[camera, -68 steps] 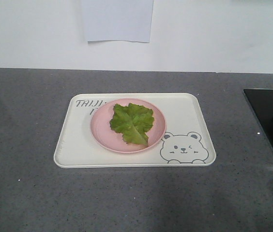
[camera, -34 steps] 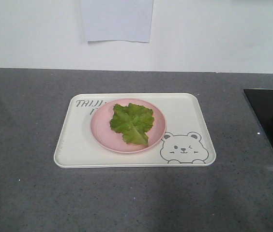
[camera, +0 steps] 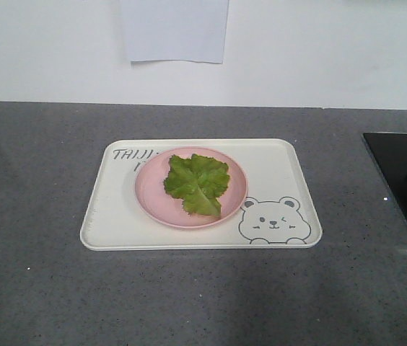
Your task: Transfer vegetables to tray and serve
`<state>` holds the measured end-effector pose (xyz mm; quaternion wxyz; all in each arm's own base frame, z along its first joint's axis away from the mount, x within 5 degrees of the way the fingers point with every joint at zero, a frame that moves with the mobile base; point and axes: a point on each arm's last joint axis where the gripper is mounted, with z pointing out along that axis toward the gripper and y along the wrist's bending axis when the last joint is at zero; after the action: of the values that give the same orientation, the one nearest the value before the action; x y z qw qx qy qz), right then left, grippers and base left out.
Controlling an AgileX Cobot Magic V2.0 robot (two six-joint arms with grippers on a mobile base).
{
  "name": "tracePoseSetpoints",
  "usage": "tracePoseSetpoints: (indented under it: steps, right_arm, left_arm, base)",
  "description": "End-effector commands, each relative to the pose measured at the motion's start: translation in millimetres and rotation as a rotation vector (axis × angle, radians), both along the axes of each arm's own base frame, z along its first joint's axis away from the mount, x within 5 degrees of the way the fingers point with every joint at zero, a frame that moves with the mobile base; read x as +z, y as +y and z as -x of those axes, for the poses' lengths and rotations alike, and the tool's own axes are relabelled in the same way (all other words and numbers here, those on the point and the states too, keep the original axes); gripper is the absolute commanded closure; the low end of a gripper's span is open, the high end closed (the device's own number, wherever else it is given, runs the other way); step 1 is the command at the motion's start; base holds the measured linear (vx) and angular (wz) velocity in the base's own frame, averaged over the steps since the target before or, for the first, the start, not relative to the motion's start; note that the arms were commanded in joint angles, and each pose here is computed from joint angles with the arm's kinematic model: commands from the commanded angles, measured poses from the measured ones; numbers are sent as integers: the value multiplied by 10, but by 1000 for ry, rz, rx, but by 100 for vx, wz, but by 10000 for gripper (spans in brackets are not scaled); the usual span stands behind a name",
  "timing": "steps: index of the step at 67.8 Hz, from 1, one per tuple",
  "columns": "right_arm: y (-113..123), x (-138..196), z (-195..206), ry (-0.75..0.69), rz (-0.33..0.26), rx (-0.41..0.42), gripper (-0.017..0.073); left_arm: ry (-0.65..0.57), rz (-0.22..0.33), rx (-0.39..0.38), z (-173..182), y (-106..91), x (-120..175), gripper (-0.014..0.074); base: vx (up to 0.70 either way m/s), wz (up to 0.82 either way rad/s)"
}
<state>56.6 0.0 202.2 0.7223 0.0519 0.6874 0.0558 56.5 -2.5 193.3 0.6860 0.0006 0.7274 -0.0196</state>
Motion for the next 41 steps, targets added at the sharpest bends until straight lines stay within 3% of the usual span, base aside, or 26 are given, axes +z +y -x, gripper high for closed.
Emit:
tracePoseSetpoints:
  steps: [1, 41]
  right_arm:
    - [3, 25, 4, -71, 15, 0, 562]
    - [3, 25, 4, -71, 15, 0, 562]
  left_arm:
    - [-53, 20, 13, -2, 11, -24, 599]
    - [-53, 20, 13, -2, 11, -24, 599]
  base:
    - [0, 0]
    - [0, 0]
